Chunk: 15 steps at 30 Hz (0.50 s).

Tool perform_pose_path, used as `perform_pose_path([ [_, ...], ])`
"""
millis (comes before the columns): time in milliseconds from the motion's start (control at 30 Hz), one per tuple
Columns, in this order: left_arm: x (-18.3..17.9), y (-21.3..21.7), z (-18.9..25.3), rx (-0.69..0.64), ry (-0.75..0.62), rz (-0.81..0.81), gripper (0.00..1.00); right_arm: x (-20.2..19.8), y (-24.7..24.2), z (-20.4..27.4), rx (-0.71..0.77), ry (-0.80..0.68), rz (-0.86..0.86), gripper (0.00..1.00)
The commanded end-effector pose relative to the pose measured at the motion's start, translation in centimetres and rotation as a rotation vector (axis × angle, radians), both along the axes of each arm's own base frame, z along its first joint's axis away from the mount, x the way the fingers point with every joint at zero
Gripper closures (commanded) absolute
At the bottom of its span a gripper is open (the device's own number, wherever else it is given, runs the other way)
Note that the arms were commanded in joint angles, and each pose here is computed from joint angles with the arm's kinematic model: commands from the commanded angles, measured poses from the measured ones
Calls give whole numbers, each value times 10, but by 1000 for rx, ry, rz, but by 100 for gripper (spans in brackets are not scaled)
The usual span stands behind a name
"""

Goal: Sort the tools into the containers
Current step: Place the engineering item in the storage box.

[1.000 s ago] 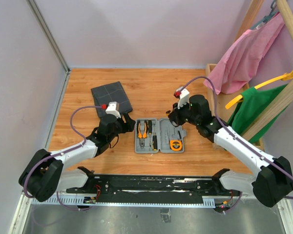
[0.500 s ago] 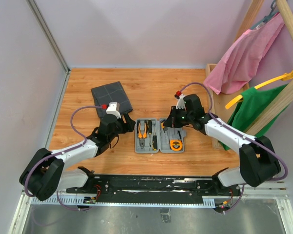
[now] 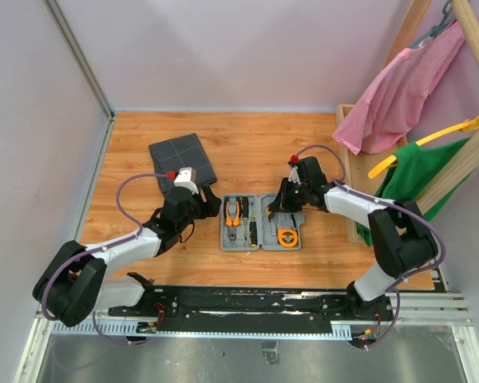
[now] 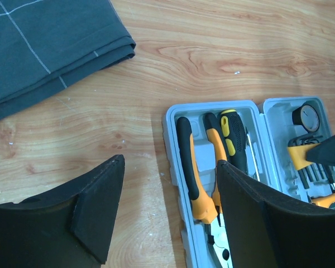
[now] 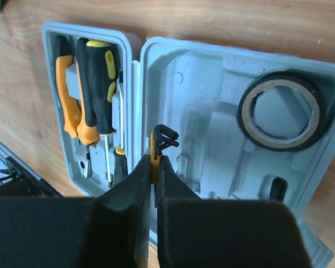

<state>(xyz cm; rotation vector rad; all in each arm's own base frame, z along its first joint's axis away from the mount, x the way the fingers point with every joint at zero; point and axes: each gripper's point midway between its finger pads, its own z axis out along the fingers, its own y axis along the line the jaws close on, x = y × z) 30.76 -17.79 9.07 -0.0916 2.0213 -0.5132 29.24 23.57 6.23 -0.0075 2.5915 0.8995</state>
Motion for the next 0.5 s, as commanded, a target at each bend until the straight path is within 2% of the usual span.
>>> perform_pose_path([
  [0,9,0,13,-10,-40,12,30,26,1,4,18,-22,-73,96],
  [467,9,-1,14,-16,-42,3,30,50,3,-10,41,10,-127,93],
])
